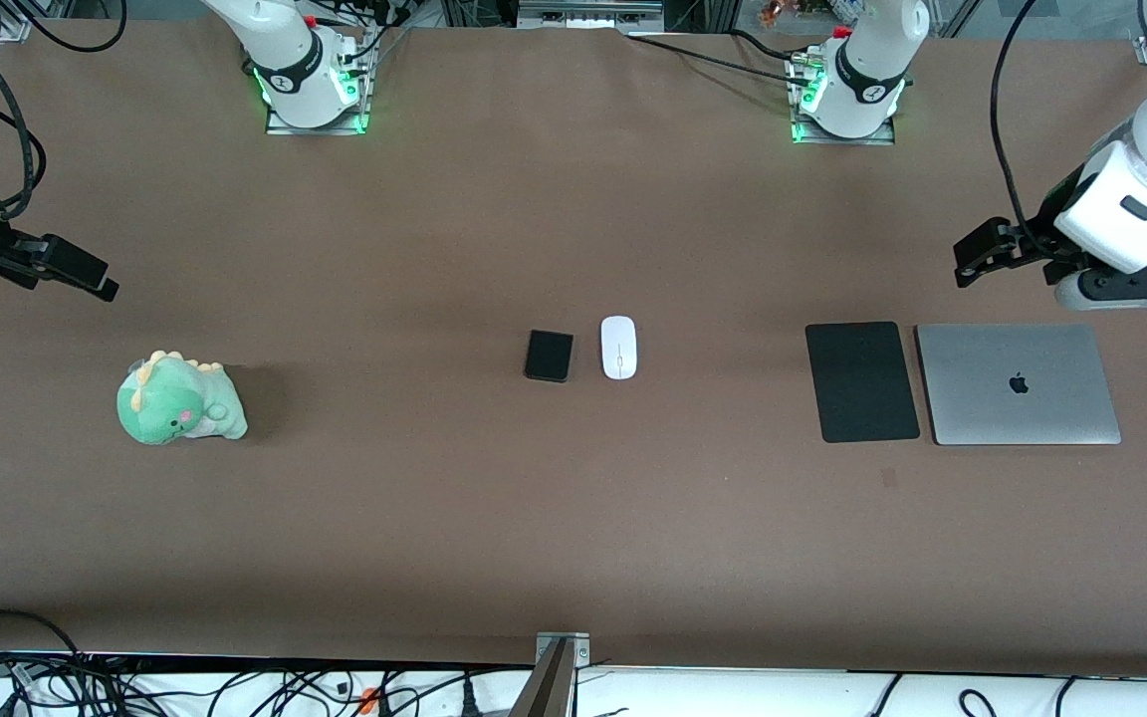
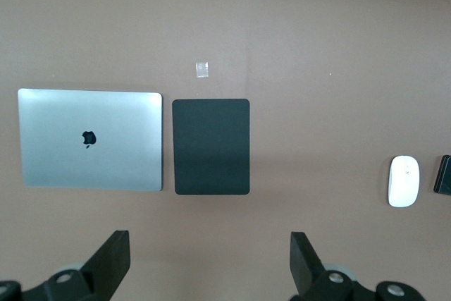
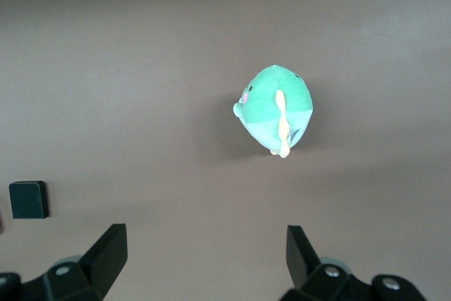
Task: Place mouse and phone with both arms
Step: 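Move the left gripper over the white mouse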
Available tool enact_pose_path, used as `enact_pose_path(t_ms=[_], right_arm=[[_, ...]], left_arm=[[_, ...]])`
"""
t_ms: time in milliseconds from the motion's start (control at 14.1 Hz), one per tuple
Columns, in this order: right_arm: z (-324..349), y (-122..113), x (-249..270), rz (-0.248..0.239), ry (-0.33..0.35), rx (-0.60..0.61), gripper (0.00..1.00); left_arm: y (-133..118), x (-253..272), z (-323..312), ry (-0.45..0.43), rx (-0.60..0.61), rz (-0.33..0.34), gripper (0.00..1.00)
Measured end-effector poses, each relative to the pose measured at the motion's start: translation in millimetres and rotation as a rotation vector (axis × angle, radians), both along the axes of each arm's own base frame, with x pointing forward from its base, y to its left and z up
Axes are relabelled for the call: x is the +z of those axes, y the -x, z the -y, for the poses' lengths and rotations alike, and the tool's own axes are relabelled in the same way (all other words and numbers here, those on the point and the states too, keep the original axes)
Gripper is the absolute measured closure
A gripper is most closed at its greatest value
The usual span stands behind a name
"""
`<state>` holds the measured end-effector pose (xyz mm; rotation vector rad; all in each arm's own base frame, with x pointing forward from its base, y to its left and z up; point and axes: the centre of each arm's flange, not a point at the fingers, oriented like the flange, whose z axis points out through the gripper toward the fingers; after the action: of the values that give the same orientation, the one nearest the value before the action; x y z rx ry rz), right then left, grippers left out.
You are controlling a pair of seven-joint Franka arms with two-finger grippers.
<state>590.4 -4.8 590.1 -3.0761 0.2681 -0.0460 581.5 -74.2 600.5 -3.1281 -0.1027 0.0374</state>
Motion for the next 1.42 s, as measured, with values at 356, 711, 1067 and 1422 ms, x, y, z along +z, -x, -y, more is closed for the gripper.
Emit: enact_pose_path(t_ms=[356,711,1067,1422], right_arm=[[-4,-1,-2,-0.004,0.0,0.005,0.0],[-19,-4,-12,-0.024,0.0,0.032,0.0],[-44,-16,-55,-0.11,0.004,0.071,0.0],[-52,-17,-70,-0.145,0.006,0.084,0.0]], left_arm=[[-3,-4,9,0.005,-0.003,0.002,0.0],[-9,-45,80,0.018,-0.022,-0.045,0.0],[-16,-96,152,0.04,0.047,-0.058,0.0],[-5,-157,241,0.005,0.142,-0.104,0.0]])
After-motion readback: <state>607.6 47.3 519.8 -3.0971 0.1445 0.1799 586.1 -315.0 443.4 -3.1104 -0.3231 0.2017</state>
